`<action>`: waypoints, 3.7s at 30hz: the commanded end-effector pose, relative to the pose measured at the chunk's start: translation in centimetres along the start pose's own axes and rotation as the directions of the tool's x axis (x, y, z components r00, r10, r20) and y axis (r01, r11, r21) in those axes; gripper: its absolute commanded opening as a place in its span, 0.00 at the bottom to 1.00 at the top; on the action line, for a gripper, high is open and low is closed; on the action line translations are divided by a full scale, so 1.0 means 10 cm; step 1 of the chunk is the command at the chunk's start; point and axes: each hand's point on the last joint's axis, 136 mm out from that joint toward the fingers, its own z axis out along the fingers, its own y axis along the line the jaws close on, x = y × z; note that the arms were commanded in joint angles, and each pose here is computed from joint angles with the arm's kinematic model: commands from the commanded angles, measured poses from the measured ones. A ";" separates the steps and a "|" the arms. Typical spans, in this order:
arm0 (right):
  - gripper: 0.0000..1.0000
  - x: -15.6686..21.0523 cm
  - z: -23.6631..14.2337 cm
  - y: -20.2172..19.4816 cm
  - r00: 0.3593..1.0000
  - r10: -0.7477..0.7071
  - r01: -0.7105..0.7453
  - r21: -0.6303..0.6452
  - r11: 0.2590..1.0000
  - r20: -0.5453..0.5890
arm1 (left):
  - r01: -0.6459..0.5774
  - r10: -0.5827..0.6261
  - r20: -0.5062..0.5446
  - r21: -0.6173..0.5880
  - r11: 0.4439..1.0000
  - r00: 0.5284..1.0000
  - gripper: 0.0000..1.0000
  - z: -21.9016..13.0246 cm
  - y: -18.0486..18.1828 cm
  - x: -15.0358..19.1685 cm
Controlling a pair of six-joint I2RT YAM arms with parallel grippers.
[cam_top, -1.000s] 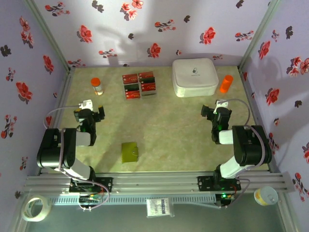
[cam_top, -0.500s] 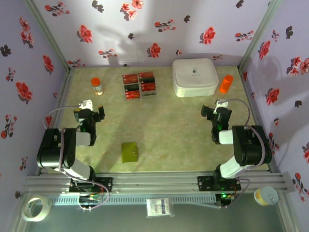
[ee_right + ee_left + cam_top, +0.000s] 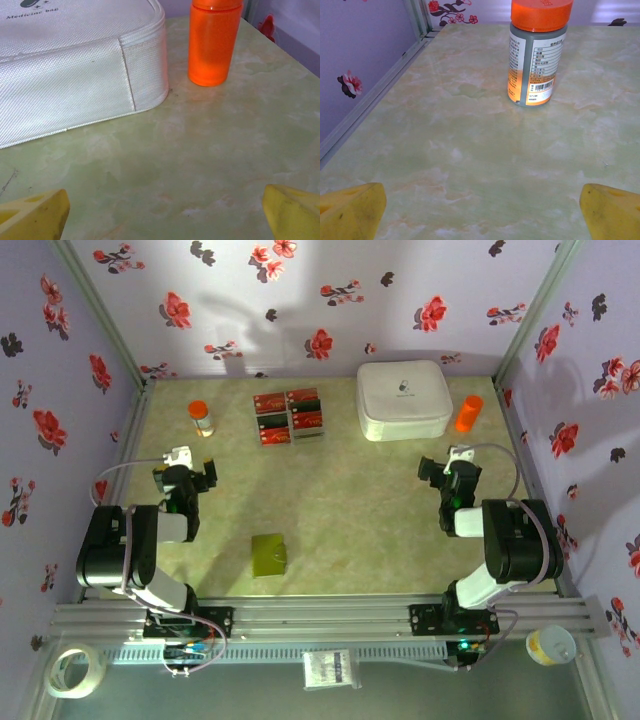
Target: Put the credit cards into the card holder
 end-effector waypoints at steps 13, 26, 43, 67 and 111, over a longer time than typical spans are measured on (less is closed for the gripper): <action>0.99 -0.06 0.01 0.00 1.000 0.019 -0.019 -0.020 1.000 0.016 | 0.022 -0.021 0.032 -0.030 0.999 0.999 1.00 0.02 0.06 -0.10; 0.99 -0.57 -0.27 -0.28 0.965 0.255 -0.239 0.189 0.953 -0.068 | 0.068 -0.073 -0.109 -0.054 0.996 0.991 1.00 -0.10 0.06 -0.56; 0.86 -0.21 -1.28 1.46 0.837 0.284 -0.477 -0.370 0.797 -0.467 | 0.503 -0.409 -0.589 -0.006 0.865 0.697 1.00 -1.32 -0.74 0.12; 0.48 1.52 -2.83 3.71 0.708 -0.018 -0.465 -0.485 0.741 -0.706 | 0.467 -0.248 -0.695 0.143 0.873 0.675 1.00 -1.81 -1.13 0.69; 0.40 1.94 -3.08 3.69 0.629 0.026 -0.506 -0.384 0.773 -0.777 | 0.442 -0.224 -0.665 0.177 0.879 0.712 1.00 -1.86 -1.07 0.63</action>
